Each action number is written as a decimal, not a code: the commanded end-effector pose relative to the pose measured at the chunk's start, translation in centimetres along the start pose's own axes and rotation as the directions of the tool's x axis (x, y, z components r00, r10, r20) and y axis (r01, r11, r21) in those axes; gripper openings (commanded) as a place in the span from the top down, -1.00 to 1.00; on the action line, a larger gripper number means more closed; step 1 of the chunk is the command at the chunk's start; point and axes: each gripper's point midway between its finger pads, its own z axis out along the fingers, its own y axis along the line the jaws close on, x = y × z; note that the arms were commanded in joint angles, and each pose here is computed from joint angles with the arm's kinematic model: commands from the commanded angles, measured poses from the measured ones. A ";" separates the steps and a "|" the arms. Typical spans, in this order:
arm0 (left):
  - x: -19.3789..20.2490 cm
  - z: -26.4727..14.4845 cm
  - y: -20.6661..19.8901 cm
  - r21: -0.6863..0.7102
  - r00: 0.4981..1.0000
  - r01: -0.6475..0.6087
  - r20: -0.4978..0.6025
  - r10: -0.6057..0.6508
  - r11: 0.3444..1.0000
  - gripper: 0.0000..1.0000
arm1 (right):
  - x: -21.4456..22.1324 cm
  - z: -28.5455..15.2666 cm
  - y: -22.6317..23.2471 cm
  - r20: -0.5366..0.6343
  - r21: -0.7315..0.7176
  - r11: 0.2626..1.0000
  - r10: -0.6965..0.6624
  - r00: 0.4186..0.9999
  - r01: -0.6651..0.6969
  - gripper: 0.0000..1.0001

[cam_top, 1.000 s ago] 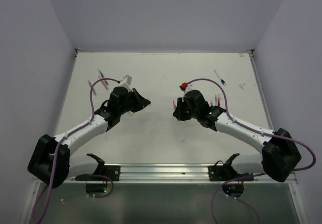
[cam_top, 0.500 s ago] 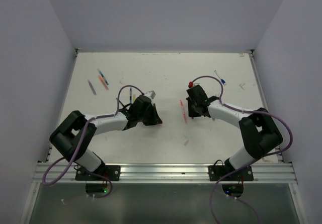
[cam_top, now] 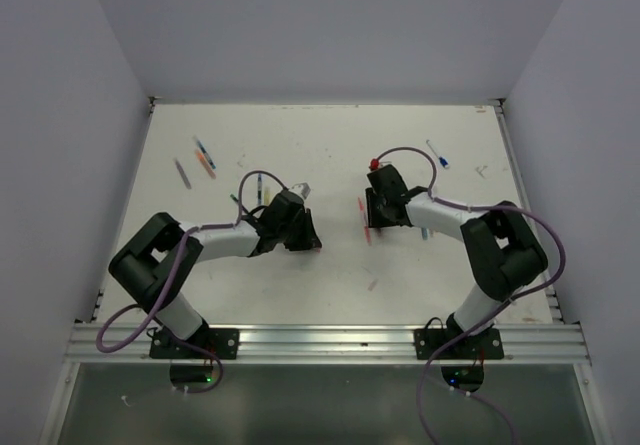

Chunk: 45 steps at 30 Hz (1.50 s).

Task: Open the pen caps

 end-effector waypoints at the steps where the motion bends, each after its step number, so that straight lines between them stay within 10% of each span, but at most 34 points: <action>1: -1.1 0.5 -0.4 -0.005 0.999 -0.026 0.032 0.026 1.000 0.64 | -2.0 0.6 0.5 0.045 -0.014 1.000 -0.003 0.999 0.004 0.25; 11: -1.3 0.1 0.1 -0.032 0.998 -0.028 0.052 0.029 0.999 0.31 | -3.5 -5.6 -0.4 0.135 -0.014 0.997 0.080 0.988 -0.079 0.07; 19: -1.6 -0.6 -0.2 -0.017 0.997 -0.032 0.073 0.033 0.999 0.07 | 3.2 -10.2 -1.3 -0.023 -0.034 0.984 0.176 0.984 -0.177 -0.19; 45: -3.2 -4.7 -2.1 0.045 0.986 -0.053 0.163 0.045 0.998 -0.19 | 11.7 -10.2 3.3 -0.141 -0.085 0.916 0.379 0.915 -0.393 0.18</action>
